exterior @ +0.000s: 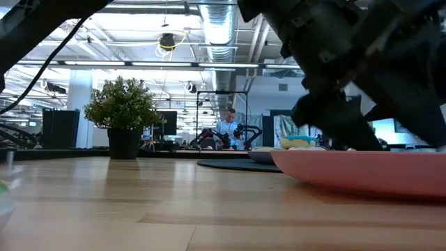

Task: Pick & Place donuts
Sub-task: Put the small green donut into the pink plate

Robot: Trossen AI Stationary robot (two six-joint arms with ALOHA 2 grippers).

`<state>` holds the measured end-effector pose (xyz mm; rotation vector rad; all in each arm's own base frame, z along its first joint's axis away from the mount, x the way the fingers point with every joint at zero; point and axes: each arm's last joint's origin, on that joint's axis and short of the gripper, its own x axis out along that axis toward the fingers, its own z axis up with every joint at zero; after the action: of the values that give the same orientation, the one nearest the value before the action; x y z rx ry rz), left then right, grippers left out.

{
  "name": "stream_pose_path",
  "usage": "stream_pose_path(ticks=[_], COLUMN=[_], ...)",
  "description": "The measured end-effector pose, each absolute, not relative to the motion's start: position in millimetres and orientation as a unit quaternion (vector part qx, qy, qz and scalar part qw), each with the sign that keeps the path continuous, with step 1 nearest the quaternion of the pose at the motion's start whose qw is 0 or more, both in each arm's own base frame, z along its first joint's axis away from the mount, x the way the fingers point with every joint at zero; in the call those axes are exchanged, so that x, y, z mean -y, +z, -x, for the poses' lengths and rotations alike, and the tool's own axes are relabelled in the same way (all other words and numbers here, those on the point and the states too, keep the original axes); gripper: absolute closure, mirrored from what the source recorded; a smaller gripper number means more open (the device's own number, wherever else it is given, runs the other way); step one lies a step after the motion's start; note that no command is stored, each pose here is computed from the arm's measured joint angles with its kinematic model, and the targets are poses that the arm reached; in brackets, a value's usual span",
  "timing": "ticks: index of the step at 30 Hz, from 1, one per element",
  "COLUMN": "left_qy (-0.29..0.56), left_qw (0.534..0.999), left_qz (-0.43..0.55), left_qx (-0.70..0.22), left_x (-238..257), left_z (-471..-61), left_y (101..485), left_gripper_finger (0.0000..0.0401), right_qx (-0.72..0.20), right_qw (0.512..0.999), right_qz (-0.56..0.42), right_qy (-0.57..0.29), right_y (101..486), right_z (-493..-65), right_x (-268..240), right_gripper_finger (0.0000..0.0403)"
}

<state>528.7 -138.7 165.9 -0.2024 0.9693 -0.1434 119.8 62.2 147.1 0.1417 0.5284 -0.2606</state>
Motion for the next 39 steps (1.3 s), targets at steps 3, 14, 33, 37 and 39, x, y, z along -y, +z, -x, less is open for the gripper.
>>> stream_pose_path(ticks=[3, 14, 33, 37, 39], left_qy=[-0.071, -0.009, 0.125, 0.092, 0.065], left_qw=[0.883, 0.875, 0.812, 0.86, 0.884], left_qz=[0.094, -0.066, -0.142, -0.079, -0.057], left_qx=[-0.454, -0.48, -0.552, -0.495, -0.46], left_x=[132, 116, 159, 166, 171], left_z=[-526, -487, -351, -314, -296], left_y=[185, 255, 274, 262, 256], left_gripper_finger=[0.0112, 0.0242, 0.0399, 0.0401, 0.0401], right_qx=[-0.26, -0.261, -0.258, -0.259, -0.259], right_qw=[0.954, 0.954, 0.953, 0.953, 0.953], right_qz=[-0.07, -0.07, -0.091, -0.091, -0.091], right_qy=[-0.128, -0.127, -0.132, -0.132, -0.132], right_y=[147, 147, 147, 147, 147], right_z=[-120, -120, -120, -120, -120], right_x=[-62, -62, -62, -62, -62], right_gripper_finger=[0.0163, 0.0163, 0.0163, 0.0163, 0.0163])
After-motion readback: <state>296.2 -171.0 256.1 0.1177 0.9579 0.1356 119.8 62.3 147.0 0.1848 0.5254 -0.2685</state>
